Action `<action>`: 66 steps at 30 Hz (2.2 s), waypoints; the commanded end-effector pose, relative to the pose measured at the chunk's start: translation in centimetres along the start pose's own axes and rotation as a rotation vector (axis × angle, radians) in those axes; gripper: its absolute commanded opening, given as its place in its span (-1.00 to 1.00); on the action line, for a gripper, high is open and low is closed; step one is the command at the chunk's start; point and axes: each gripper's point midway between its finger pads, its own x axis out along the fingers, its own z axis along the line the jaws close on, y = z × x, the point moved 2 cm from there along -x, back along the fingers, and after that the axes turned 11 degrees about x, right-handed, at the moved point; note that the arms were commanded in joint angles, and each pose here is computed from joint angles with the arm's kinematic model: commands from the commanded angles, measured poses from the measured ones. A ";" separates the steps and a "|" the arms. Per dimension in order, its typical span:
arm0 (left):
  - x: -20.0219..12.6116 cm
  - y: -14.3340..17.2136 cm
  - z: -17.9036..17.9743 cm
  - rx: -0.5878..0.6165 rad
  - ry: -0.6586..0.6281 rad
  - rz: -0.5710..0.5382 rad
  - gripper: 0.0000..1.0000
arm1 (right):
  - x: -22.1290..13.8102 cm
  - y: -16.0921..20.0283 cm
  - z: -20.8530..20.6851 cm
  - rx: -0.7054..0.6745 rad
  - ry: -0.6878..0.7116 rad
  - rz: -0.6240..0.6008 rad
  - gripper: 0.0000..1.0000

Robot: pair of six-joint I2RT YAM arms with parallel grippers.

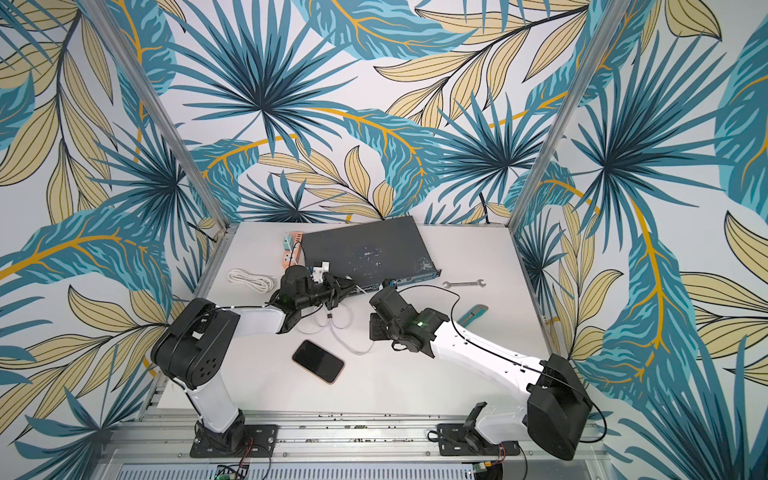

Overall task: Plug the charging cable into the phone
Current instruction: Pick up the charging cable from the center of the board.

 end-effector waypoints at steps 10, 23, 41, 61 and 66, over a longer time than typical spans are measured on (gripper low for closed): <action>-0.7 0.6 -2.3 0.161 -0.031 0.082 -1.00 | -1.2 -2.2 2.3 -0.061 -0.138 -0.014 0.48; -3.2 3.8 -5.7 0.320 -0.089 0.169 -1.00 | 1.6 -5.6 6.0 -0.202 -0.220 0.060 0.35; -3.5 3.8 -6.9 0.342 -0.088 0.170 -1.00 | 3.8 -6.6 6.0 -0.245 -0.178 0.090 -0.08; -3.4 2.4 -7.8 0.324 -0.051 0.101 0.84 | 1.2 -6.3 5.9 -0.244 -0.225 0.042 -1.00; -3.2 2.1 -8.2 0.326 -0.037 0.088 0.37 | 1.3 -5.6 5.8 -0.239 -0.243 0.066 -1.00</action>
